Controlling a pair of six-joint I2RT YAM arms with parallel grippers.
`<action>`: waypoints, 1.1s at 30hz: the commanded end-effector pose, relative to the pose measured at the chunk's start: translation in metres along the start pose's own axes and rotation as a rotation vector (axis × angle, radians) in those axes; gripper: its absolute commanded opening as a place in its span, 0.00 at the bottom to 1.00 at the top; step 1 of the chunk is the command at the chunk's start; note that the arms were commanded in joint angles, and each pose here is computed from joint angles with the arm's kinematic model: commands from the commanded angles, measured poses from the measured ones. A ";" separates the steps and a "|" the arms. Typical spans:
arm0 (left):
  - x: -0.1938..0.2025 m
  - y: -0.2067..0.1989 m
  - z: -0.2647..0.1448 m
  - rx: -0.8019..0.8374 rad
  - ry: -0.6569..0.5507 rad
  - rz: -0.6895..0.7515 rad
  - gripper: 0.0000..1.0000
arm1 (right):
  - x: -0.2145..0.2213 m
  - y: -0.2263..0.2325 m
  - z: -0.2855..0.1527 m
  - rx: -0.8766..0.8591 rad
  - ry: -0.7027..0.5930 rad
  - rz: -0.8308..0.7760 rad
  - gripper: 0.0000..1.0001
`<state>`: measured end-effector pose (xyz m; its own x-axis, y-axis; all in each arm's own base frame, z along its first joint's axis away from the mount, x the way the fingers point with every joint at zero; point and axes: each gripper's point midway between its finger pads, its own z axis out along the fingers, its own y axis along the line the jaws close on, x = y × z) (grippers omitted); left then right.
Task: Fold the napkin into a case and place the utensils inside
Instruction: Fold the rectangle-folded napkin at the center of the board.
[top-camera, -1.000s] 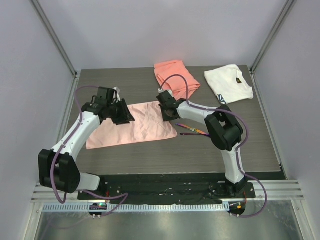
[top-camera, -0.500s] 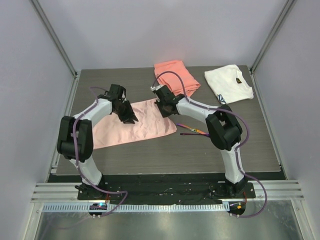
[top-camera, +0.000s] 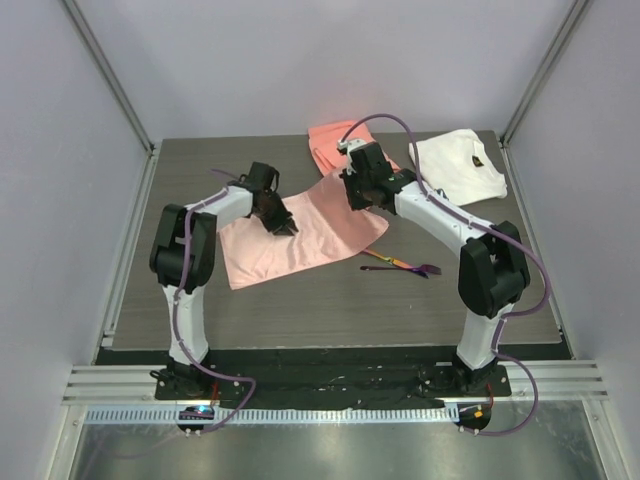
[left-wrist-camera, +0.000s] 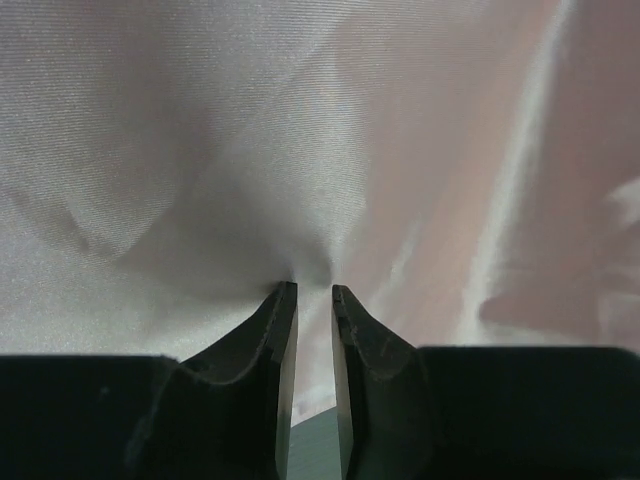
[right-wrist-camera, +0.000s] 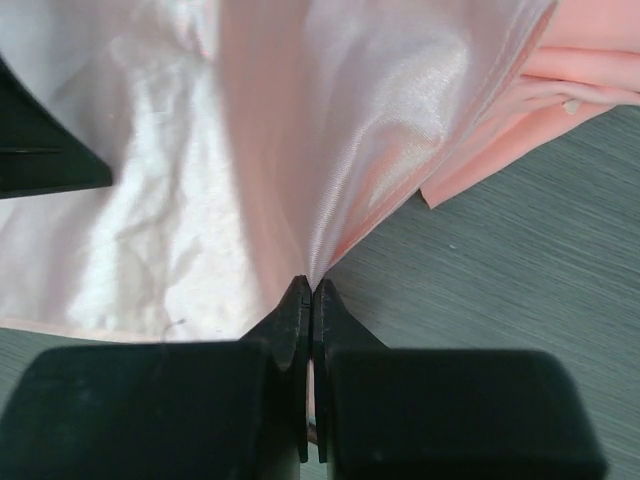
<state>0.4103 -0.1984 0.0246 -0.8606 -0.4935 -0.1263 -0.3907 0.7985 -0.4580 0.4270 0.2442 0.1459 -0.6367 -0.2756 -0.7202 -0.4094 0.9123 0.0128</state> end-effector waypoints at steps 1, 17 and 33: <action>0.018 -0.026 0.031 0.021 0.019 0.002 0.24 | -0.003 0.007 -0.014 -0.028 -0.009 0.006 0.01; 0.003 0.031 -0.074 0.077 0.003 -0.007 0.22 | -0.033 0.080 -0.020 -0.206 -0.004 0.083 0.01; 0.019 0.151 -0.067 -0.108 -0.027 -0.192 0.16 | -0.033 0.195 -0.001 -0.372 0.047 0.235 0.01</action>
<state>0.3055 -0.0667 0.0179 -0.7646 -0.6442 -0.0209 -0.5924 0.7151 -0.3712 0.3711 0.3980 0.1627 -0.7259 -0.2001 -0.6580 -0.4935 0.8180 0.2956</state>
